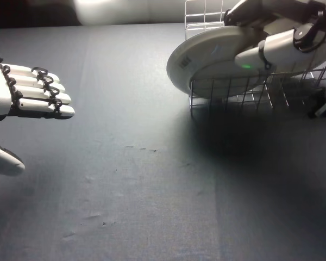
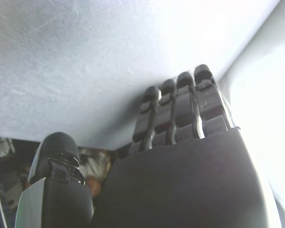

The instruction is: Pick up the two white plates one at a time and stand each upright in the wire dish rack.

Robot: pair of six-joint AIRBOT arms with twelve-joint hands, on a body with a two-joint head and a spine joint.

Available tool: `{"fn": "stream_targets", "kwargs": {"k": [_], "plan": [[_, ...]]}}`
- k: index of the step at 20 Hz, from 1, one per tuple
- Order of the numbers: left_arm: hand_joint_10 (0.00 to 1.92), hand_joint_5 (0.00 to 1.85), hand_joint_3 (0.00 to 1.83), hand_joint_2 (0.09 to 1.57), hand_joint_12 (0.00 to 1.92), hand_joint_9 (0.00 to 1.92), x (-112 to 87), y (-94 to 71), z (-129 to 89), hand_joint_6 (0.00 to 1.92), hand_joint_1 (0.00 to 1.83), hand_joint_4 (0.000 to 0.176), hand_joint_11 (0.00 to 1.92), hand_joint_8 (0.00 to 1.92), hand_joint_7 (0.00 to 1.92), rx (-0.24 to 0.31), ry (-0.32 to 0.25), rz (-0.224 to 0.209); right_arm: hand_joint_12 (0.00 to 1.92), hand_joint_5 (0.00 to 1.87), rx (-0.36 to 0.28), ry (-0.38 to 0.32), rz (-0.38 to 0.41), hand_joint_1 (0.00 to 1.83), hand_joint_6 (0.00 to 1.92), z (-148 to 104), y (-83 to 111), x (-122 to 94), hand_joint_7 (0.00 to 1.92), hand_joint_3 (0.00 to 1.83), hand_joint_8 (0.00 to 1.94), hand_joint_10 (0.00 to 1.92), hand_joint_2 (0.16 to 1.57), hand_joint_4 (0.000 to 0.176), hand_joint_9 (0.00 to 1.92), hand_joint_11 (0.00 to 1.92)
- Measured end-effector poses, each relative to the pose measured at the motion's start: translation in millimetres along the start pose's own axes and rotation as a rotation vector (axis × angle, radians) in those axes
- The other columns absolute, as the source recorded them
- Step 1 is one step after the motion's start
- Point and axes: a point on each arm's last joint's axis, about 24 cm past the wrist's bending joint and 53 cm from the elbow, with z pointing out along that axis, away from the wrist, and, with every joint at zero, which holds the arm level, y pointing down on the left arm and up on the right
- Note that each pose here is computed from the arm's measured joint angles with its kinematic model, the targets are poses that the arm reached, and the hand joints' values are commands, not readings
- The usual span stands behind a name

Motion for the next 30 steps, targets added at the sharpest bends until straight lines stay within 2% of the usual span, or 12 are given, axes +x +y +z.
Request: {"fn": "stream_targets", "kwargs": {"k": [2,5,9,13,15,17,21,22,26,27,28,30], "plan": [[0.0,0.06,0.0,1.16,0.0,0.01,0.2,-0.1,0.1,0.01,0.0,0.0,0.0,0.01,0.04,0.0,0.0,0.0,1.33,0.73,-0.009,-0.002,-0.012,1.23,0.03,0.1,4.3,-2.3,0.76,0.0,0.0,0.14,1.02,0.0,0.62,0.04],[0.0,0.04,0.0,1.16,0.0,0.0,2.1,0.0,0.2,0.01,0.0,0.0,0.0,0.0,0.02,0.0,0.005,-0.001,1.36,0.7,-0.027,-0.008,-0.011,1.26,0.01,1.2,13.5,-5.5,0.72,0.0,0.0,0.13,1.02,0.0,0.63,0.08],[0.0,0.02,0.0,1.15,0.0,0.0,2.1,0.1,0.2,0.0,0.0,0.0,0.0,0.0,0.0,-0.001,0.005,-0.001,1.37,0.64,-0.087,-0.014,-0.006,1.26,0.0,2.8,38.5,-4.9,0.68,0.0,0.0,0.13,1.02,0.0,0.63,0.13],[0.0,0.05,0.0,1.17,0.0,0.0,2.1,-1.0,0.2,0.01,0.0,0.0,0.0,0.01,0.02,0.004,0.006,-0.006,1.41,0.56,-0.145,-0.003,-0.056,1.19,0.0,2.1,58.4,1.3,0.61,0.0,0.0,0.09,1.02,0.0,0.55,0.03],[0.0,0.04,0.0,1.16,0.0,0.0,2.6,-6.8,1.0,0.01,0.0,0.0,0.0,0.01,0.01,0.025,0.007,-0.024,1.4,0.5,-0.207,0.012,-0.155,1.14,0.0,-1.1,73.2,8.8,0.55,0.01,0.0,0.07,1.05,0.0,0.52,0.01],[0.0,0.05,0.0,1.16,0.0,0.0,2.6,-17.1,1.6,0.01,0.0,0.0,0.0,0.01,0.02,0.064,0.007,-0.04,1.38,0.48,-0.295,0.039,-0.298,1.1,0.0,-6.4,91.7,22.4,0.53,0.01,0.0,0.06,1.06,0.0,0.51,0.01],[0.0,0.04,0.0,1.15,0.0,0.0,4.0,-30.9,-1.0,0.01,0.0,0.0,0.01,0.01,0.02,0.122,0.014,-0.043,1.3,0.49,-0.491,0.111,-0.546,1.04,0.01,-26.6,123.3,59.7,0.53,0.0,0.0,0.05,1.07,0.0,0.52,0.06],[0.0,0.05,0.0,1.16,0.01,0.01,4.6,-33.8,-3.7,0.01,0.0,0.0,0.02,0.01,0.04,0.133,0.017,-0.038,1.29,0.49,-0.518,0.131,-0.583,0.97,0.01,-31.9,126.6,68.3,0.53,0.0,0.0,0.04,1.06,0.0,0.5,0.05],[0.0,0.08,0.0,1.15,0.02,0.03,8.9,-57.0,-9.7,0.01,0.0,0.0,0.03,0.01,0.06,0.196,0.022,0.049,1.26,0.54,-0.648,0.233,-0.739,0.87,0.02,-58.4,130.3,109.4,0.6,0.01,0.02,0.06,1.12,0.0,0.56,0.04],[0.02,0.1,0.0,1.15,0.04,0.06,9.2,-68.9,-11.7,0.01,0.0,0.0,0.07,0.02,0.09,0.227,0.018,0.077,1.26,0.58,-0.702,0.268,-0.793,0.88,0.03,-68.2,130.0,123.1,0.64,0.01,0.03,0.07,1.14,0.0,0.6,0.05],[0.0,0.12,0.0,1.16,0.21,0.08,9.0,-76.8,-14.3,0.01,0.0,0.0,0.01,0.01,0.11,0.248,0.016,0.081,1.26,0.6,-0.737,0.291,-0.835,0.88,0.04,-75.0,129.4,131.4,0.66,0.01,0.04,0.08,1.15,0.0,0.61,0.05],[0.0,0.11,0.0,1.17,0.29,0.08,7.4,-95.4,-25.2,0.0,0.0,0.0,0.0,0.0,0.12,0.291,-0.001,0.142,1.27,0.6,-0.82,0.315,-0.901,0.87,0.02,-90.3,133.3,142.3,0.66,0.01,0.03,0.07,1.18,0.0,0.6,0.02]]}}
